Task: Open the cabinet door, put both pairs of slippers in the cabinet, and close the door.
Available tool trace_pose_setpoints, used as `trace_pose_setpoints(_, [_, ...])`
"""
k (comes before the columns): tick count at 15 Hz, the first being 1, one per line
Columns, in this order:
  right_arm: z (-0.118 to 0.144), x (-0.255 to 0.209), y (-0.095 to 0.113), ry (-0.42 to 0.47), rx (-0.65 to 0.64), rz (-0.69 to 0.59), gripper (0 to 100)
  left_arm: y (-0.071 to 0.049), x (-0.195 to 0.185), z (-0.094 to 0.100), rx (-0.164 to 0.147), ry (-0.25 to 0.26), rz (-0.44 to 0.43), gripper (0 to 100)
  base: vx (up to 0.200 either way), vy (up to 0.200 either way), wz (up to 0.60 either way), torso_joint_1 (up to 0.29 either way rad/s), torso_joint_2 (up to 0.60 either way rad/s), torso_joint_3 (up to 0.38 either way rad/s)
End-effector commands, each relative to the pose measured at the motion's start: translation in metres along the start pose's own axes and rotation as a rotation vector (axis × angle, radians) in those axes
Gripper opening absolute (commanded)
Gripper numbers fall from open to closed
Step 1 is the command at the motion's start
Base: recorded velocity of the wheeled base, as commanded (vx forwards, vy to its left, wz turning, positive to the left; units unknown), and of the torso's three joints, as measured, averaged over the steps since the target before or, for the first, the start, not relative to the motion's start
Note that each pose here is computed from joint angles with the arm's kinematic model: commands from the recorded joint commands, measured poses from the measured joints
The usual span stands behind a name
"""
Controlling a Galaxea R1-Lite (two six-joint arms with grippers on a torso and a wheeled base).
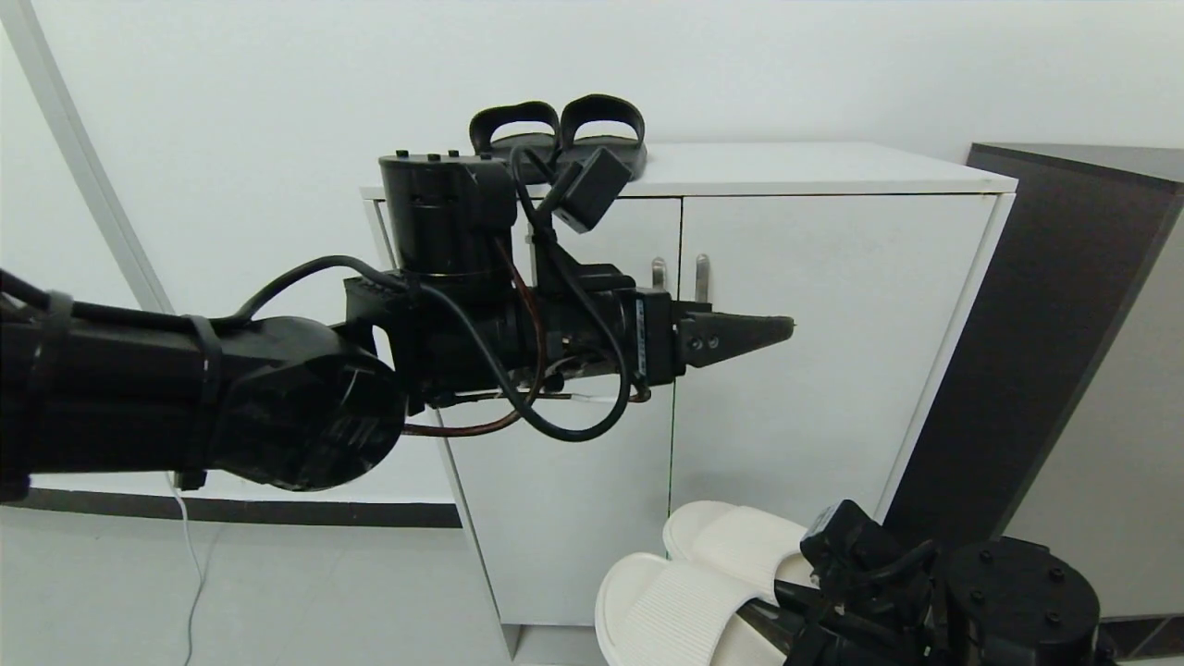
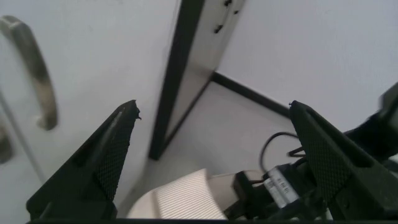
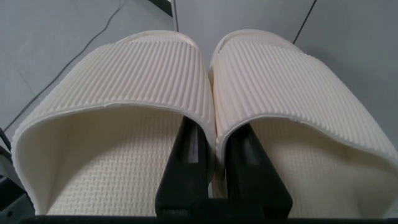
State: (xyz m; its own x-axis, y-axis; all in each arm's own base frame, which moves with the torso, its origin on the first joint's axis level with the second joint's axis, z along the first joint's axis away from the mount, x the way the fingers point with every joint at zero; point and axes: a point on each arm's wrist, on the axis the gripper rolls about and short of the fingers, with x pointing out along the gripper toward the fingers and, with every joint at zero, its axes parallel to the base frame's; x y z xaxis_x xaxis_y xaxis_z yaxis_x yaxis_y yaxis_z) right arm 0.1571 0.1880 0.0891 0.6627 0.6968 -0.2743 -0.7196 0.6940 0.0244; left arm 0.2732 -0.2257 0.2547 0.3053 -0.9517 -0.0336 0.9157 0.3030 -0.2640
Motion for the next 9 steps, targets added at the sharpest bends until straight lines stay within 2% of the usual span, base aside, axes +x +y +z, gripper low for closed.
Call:
trace_pose_setpoints(1, [0.000,0.000,0.000,-0.001,0.000,0.000,0,0.009,0.007,0.000,-0.044,0.001,-0.007,100,0.000,0.000,0.00,0.000,0.00,0.000])
trace_pose_setpoints(2, [0.000,0.000,0.000,0.001,0.000,0.000,0,0.011,0.010,-0.002,-0.046,0.002,-0.002,100,0.000,0.000,0.00,0.000,0.00,0.000])
trace_pose_setpoints(6, [0.000,0.001,0.000,0.001,-0.001,-0.002,0,0.023,0.021,-0.005,-0.037,-0.026,0.140,100,0.000,0.000,0.00,0.000,0.00,0.000])
trace_pose_setpoints(9, [-0.002,0.002,0.000,0.008,-0.002,-0.004,0,0.032,0.030,-0.005,-0.037,-0.046,0.215,100,0.000,0.000,0.00,0.000,0.00,0.000])
